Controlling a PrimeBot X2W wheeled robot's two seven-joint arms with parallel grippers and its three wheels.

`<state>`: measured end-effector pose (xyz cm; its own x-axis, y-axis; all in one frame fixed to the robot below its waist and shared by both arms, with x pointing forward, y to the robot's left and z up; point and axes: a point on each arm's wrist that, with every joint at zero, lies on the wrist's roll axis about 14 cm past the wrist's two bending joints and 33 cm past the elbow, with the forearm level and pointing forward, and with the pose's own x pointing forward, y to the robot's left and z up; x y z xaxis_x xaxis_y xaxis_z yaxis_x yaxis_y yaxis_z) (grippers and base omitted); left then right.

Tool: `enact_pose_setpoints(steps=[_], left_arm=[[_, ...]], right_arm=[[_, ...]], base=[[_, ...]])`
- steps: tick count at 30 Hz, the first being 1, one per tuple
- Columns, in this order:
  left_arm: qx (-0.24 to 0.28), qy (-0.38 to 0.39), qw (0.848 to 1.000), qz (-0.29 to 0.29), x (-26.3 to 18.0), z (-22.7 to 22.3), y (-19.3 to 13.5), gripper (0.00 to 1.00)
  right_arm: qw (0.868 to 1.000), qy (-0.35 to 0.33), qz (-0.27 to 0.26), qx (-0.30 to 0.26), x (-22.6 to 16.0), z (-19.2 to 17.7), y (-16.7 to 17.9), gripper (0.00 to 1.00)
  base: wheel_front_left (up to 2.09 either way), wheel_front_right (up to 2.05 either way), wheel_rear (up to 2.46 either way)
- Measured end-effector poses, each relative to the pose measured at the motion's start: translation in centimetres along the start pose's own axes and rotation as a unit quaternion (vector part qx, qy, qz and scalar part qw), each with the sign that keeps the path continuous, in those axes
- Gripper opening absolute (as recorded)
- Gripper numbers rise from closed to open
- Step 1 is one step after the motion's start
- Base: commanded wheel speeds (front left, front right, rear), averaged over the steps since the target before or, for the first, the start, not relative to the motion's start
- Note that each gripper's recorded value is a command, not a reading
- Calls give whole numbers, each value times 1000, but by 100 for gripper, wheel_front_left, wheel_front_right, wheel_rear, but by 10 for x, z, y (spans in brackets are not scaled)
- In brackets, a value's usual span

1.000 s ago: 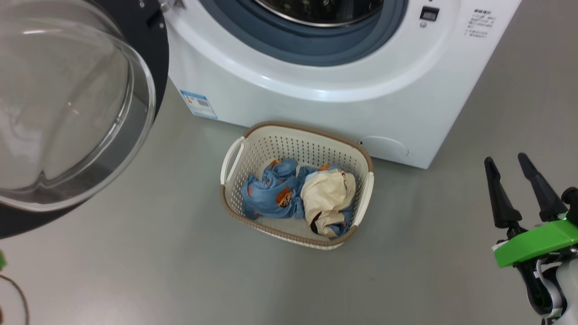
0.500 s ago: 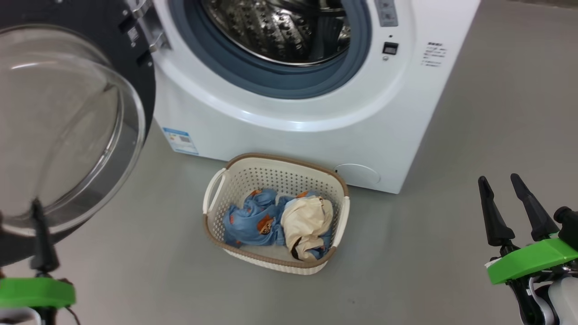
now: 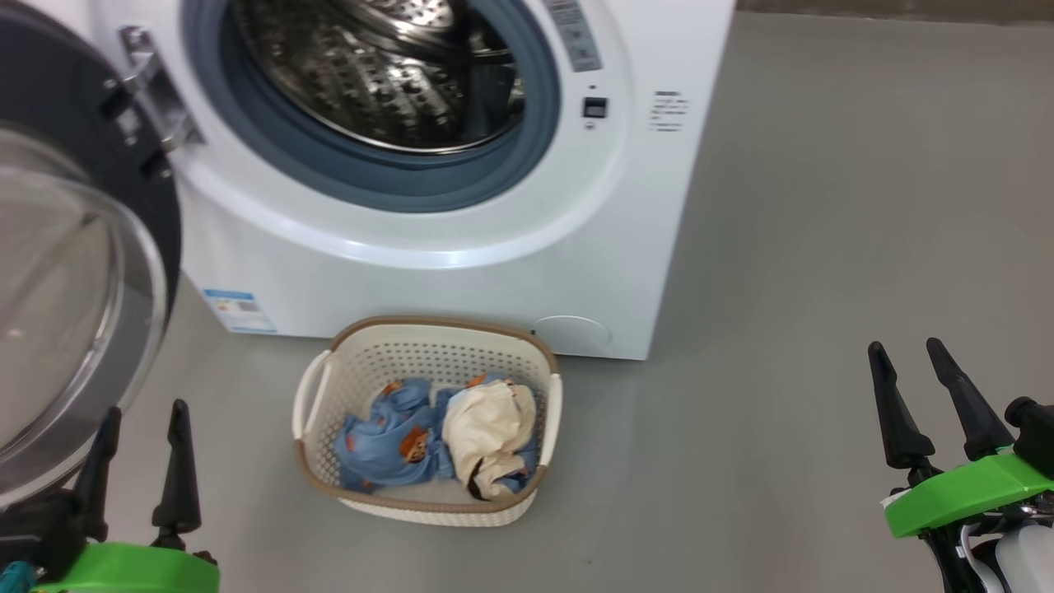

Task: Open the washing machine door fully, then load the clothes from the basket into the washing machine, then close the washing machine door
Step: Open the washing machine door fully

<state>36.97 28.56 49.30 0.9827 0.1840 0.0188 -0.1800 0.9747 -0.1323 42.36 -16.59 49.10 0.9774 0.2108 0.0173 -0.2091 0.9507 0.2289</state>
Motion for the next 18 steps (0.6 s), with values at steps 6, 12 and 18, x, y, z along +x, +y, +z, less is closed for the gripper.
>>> enact_pose_setpoints(steps=[6,12,18], left_arm=[[3,2,999,-44,9,-4,-32,100],[2,12,997,-81,12,-12,-58,100],[1,22,994,-110,13,-19,-78,100]], right_arm=[[1000,-9,-28,-4,-16,8,-18,100],[998,-16,-53,-6,-30,13,-33,100],[997,-14,-74,-5,-45,12,-44,100]], base=[[0,0,0],[0,0,0],[0,0,0]])
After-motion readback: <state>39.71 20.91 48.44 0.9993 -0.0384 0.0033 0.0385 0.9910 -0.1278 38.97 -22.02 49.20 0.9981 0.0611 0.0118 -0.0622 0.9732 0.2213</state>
